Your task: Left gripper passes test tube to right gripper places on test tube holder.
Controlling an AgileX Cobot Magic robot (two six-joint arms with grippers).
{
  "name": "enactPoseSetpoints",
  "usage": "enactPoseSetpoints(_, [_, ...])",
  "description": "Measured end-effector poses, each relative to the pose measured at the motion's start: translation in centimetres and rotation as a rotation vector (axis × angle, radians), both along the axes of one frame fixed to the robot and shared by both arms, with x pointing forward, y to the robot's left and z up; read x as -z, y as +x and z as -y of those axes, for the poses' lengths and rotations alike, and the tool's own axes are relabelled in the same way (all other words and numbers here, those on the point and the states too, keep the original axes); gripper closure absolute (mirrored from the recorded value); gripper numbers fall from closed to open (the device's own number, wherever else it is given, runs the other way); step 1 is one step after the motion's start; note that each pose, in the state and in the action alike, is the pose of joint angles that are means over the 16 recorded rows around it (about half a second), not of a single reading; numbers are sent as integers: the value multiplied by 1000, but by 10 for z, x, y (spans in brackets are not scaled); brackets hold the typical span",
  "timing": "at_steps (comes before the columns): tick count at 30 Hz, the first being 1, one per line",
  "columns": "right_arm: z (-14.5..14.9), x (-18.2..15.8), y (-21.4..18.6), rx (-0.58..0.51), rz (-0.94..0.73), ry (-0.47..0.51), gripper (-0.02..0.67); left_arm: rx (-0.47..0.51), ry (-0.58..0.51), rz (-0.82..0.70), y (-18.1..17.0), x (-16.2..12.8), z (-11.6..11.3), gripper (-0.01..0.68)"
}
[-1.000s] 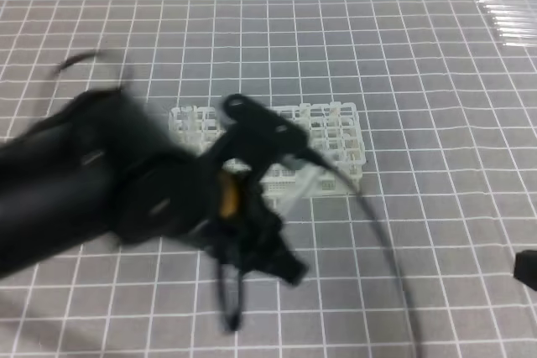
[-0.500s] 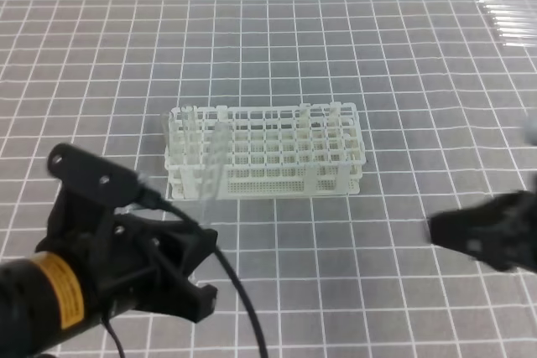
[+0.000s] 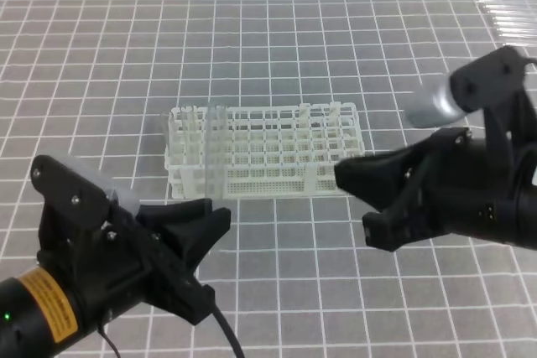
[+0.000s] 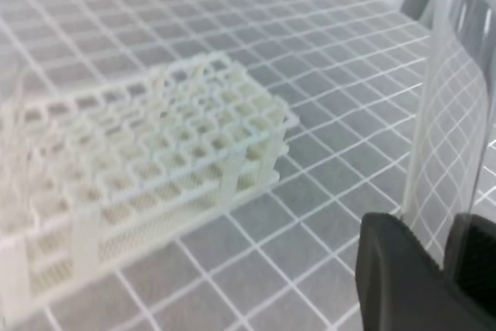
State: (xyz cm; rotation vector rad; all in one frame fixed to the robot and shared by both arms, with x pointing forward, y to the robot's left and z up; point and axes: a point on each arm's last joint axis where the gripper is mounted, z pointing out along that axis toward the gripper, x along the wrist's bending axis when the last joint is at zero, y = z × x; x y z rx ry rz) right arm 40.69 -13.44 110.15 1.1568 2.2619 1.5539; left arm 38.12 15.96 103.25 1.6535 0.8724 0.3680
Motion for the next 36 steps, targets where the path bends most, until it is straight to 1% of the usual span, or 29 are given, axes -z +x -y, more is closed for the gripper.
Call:
enactPoseSetpoints(6, [-2, -1, -16, 31, 240, 52, 662, 18, 2, 45, 0, -2, 1, 580])
enactPoseSetpoints(11, [-1, 5, -31, 45, 385, 88, 662, 26, 7, 63, 0, -2, 2, 580])
enactPoseSetpoints(16, [-3, 11, -42, 49, 462, 116, 660, 30, 10, 60, 2, 0, 4, 592])
enactPoseSetpoints(21, [-9, 11, -48, 25, 472, 134, 636, 39, 5, 61, 4, 3, 7, 604])
enactPoseSetpoints(25, [-14, 4, -49, 8, 473, 151, 572, 48, -8, 68, 7, 5, 11, 610])
enactPoseSetpoints(30, [-20, -9, -48, 2, 486, 180, 459, 62, -27, 87, 9, 6, 15, 604])
enactPoseSetpoints(36, [-32, -18, -41, 5, 495, 192, 331, 78, -61, 123, 10, 4, 18, 604])
